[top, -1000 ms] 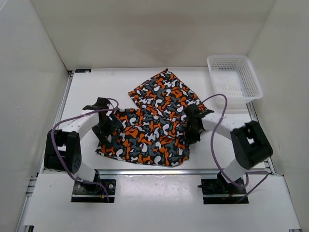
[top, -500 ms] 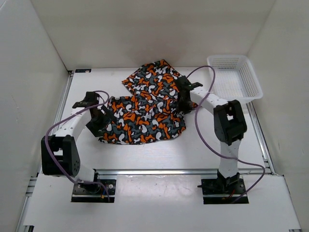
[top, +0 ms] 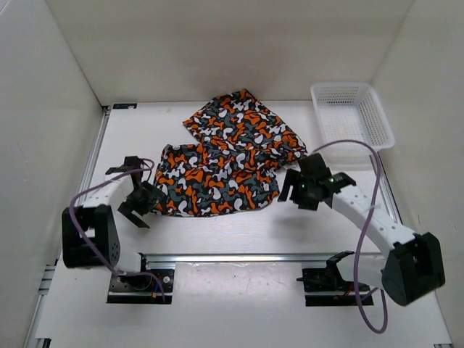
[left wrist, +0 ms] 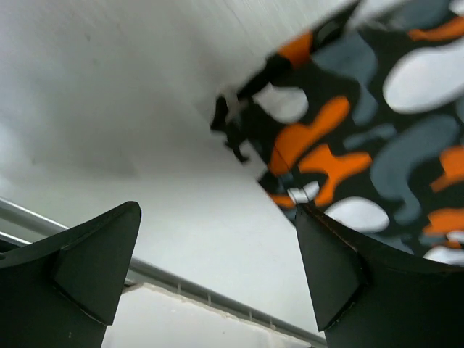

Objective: Fold and stack the shorts
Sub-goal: Fold the shorts

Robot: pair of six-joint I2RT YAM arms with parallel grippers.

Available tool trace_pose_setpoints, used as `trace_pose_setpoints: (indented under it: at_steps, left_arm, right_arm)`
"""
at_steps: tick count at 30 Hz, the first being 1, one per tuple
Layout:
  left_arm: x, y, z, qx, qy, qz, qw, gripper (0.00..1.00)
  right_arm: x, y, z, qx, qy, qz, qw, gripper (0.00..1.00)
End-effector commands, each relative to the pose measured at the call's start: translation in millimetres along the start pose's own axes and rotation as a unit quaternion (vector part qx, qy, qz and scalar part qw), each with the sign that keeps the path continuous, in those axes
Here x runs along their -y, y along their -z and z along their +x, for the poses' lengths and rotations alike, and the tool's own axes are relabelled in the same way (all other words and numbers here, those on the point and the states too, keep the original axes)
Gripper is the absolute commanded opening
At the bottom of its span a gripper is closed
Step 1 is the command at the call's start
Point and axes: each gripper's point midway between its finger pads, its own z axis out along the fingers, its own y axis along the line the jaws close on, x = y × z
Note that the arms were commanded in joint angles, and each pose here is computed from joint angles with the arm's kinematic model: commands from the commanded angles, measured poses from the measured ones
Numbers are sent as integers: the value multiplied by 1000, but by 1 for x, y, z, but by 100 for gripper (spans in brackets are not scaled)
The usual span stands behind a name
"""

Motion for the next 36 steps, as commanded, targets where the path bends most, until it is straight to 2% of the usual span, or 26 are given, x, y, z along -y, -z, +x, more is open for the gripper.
trace_pose_setpoints:
  at_steps: [1,4,6,8,9,12,17,25,27,28,29,30,31,34,36]
  left_arm:
    - [15,-10,-24,20,6,1,1000,99]
    - [30,-20,-30,13,6,14,1000,99]
    - [39,-25,-28,1,-15,22,1000,95]
    - [42,-32,-27,-9,-28,12,999,84]
    - [45,-30,-28,-9,-34,18,999,60]
    - [46,-28,-28,-6,-34,22,999,10]
    - [51,-13,-28,5,-39,50,998,10]
    - [52,-6,-23,2,-40,69,997,10]
    - [55,0,-22,10,-50,78,996,10]
    - [54,0,-19,2,-50,79,996,10]
    - [55,3,-18,3,-56,86,995,10]
    - [61,14,-21,8,-57,98,994,10]
    - [63,19,-23,12,-63,103,993,10]
    - [66,44,-29,36,-74,120,989,10]
    - [65,56,-29,50,-80,134,986,10]
  right_arm:
    - [-17,9,20,-4,-70,-77,995,80]
    - [-13,4,26,0,-120,-93,988,80]
    - [-14,2,24,4,-137,-104,985,80]
    - [-16,-7,21,4,-155,-121,981,80]
    - [-15,-13,22,-3,-167,-121,979,80]
    - [-20,-29,13,-1,-181,-130,975,79]
    - [-32,-58,-3,-11,-196,-130,972,75]
    - [-38,-105,-6,-25,-210,-116,971,45]
    - [-43,-109,-14,-20,-201,-105,974,34]
    - [-42,-113,-14,-27,-195,-97,976,9]
    - [-41,-111,-19,-23,-188,-86,978,0]
    - [-45,-106,-39,1,-171,-77,982,0]
    - [-38,-100,-36,-6,-162,-51,985,0]
    - [-16,-68,-56,27,-135,6,990,0]
    - [3,-56,-44,16,-127,31,991,0]
